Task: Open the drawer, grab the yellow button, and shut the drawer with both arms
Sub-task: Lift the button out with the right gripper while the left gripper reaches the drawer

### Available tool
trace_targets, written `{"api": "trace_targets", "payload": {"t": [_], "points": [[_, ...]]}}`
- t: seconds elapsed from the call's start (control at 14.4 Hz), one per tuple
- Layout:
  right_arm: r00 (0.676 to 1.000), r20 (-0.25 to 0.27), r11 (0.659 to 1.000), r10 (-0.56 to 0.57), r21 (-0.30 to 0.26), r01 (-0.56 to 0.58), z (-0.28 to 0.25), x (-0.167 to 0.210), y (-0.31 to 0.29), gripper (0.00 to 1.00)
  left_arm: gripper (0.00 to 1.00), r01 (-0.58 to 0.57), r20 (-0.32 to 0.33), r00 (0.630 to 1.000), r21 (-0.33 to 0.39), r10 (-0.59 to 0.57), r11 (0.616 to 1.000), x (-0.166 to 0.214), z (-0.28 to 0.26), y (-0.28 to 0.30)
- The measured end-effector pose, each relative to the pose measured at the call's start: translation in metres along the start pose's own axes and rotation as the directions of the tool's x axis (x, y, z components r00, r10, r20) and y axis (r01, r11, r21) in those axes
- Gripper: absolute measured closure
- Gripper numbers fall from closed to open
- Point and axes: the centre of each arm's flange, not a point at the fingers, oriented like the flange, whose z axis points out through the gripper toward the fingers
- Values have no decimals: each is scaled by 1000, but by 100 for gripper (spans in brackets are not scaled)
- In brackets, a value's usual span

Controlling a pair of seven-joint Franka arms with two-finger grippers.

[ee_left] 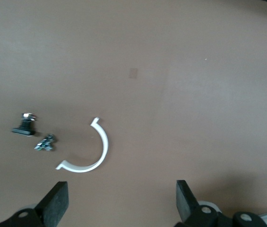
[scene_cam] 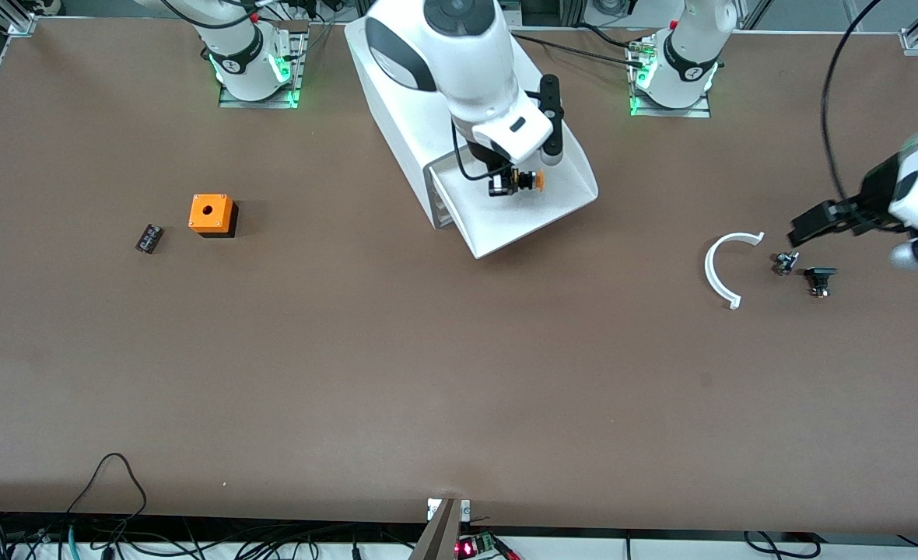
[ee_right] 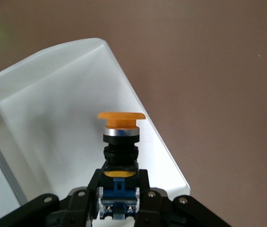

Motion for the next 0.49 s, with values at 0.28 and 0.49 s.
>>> {"api": "trace_targets", "payload": {"t": [0.28,0.49], "points": [[982,3,979,188,-76,-188,-31,-45,51,67,0,83,0,997,-24,-83,996,-1,52,57],[940,16,933,340,-133,-335,-45,-90,90,67,0,160,11,987,-41,-159,986,-8,100,100]]}}
